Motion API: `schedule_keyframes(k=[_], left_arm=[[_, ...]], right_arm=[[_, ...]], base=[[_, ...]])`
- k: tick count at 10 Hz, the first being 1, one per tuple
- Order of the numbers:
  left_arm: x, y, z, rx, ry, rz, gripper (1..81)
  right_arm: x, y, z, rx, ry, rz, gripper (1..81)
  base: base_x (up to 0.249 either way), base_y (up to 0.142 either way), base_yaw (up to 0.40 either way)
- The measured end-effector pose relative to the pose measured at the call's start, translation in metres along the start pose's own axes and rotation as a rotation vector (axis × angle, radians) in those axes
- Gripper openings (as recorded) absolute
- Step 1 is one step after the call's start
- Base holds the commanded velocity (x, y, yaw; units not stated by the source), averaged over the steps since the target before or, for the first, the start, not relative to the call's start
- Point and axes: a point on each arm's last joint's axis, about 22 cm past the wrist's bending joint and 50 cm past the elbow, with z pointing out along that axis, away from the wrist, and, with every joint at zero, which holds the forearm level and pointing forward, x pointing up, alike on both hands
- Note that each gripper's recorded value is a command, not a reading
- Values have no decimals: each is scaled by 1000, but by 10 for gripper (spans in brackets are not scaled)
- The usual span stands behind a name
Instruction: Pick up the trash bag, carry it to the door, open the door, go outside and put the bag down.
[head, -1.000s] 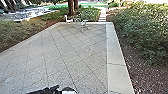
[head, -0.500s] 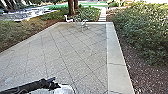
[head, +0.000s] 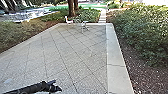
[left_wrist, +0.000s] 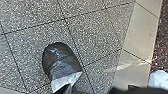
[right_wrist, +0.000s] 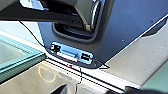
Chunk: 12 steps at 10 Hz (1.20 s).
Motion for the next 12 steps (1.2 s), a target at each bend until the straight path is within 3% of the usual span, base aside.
schedule_keyframes(k=[1,3,4,6,9,10,12], left_arm=[[-18,-1,0,-7,-9,7,811],[-85,-8,16,-20,-64,43,811],[-125,-9,30,-30,-95,63,811],[-217,-17,62,-43,-189,110,811],[-346,-14,103,-66,-341,265,811],[-380,-8,114,-79,-380,326,811],[-437,0,125,-101,-438,414,811]], right_arm=[[12,4,-2,-10,28,-9,811],[33,11,-6,-29,83,-26,811],[41,14,-8,-37,103,-33,811],[42,14,-8,-40,113,-34,811],[41,11,-7,-34,152,30,811],[33,9,-5,-32,160,63,811],[24,6,-2,-26,174,111,811]], base=[[0,0,0],[0,0,0],[0,0,0],[0,0,0],[0,0,0],[0,0,0],[0,0,0]])
